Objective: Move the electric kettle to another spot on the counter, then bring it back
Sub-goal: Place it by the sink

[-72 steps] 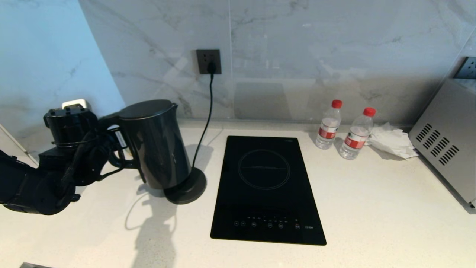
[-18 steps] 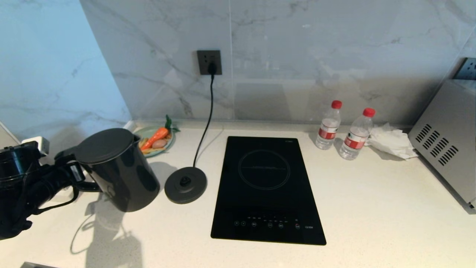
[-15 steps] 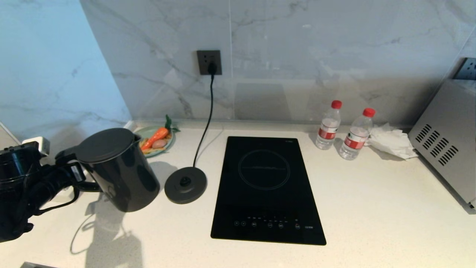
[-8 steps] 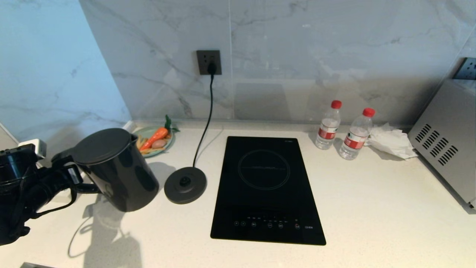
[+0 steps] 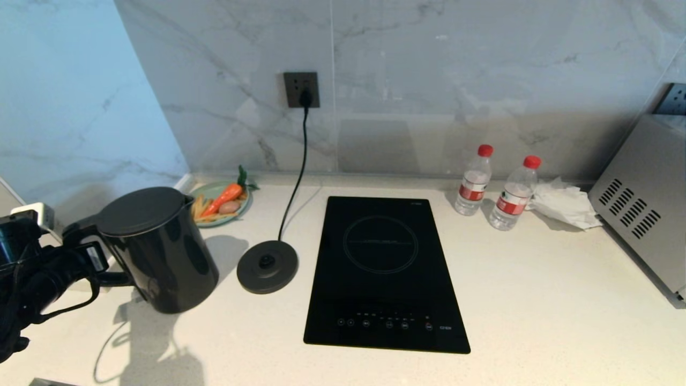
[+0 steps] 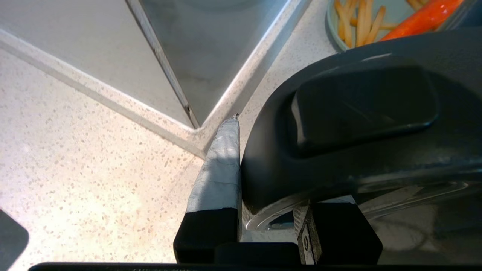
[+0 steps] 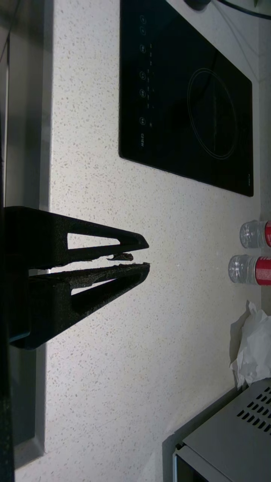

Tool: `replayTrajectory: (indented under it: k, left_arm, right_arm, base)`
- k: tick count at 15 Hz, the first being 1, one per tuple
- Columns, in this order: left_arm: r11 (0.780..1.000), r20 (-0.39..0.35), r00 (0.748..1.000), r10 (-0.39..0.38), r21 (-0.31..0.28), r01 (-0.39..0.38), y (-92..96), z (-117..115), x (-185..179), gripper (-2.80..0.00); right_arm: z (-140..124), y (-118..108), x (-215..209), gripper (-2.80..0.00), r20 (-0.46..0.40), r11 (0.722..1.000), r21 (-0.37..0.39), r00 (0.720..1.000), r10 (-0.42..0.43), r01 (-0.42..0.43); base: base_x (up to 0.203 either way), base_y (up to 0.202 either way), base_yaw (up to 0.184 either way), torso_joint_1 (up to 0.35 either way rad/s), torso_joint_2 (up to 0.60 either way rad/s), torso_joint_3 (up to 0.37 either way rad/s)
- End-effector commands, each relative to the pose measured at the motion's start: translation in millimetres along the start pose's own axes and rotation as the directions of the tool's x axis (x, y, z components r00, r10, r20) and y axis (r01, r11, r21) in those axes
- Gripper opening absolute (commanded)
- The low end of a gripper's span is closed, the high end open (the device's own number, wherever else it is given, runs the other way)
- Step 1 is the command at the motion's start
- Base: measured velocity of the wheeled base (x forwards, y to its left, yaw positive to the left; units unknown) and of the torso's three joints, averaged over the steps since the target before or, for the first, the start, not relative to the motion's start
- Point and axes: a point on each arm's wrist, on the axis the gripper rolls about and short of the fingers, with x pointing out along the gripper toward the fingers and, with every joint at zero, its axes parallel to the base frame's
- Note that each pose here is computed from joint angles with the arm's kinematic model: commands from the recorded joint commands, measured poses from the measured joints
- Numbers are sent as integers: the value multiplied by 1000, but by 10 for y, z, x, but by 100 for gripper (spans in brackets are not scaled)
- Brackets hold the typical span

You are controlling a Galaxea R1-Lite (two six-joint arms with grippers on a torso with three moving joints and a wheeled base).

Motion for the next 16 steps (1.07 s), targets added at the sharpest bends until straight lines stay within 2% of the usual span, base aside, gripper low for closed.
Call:
replayTrajectory:
  k: [1, 8, 13, 15, 16]
  left_arm:
    - [1000, 33, 999, -10, 0, 10, -24, 65, -57, -280]
    - [1000, 9, 1000, -12, 2, 12, -30, 7, -21, -280]
    - [1000, -108, 994, -3, 10, 4, -7, -316, 40, -280]
    - [1000, -68, 998, -8, 7, 8, -7, -321, 66, -280]
    - [1000, -19, 1000, -12, 3, 12, -11, -280, 76, -280]
  right_arm:
    - [0, 0, 0, -280, 1, 1000, 0, 1000, 0, 0]
    - [1, 0, -1, -280, 2, 1000, 0, 1000, -1, 1]
    - [-1, 0, -1, -280, 2, 1000, 0, 1000, 0, 0]
    - [1, 0, 0, -280, 1, 1000, 0, 1000, 0, 0]
    - [0, 0, -1, -280, 2, 1000, 0, 1000, 0, 0]
  base:
    - [0, 0, 0, 0, 0, 0]
    - [0, 0, 0, 0, 0, 0]
    - [0, 0, 0, 0, 0, 0]
    - [0, 0, 0, 0, 0, 0]
    - [0, 0, 0, 0, 0, 0]
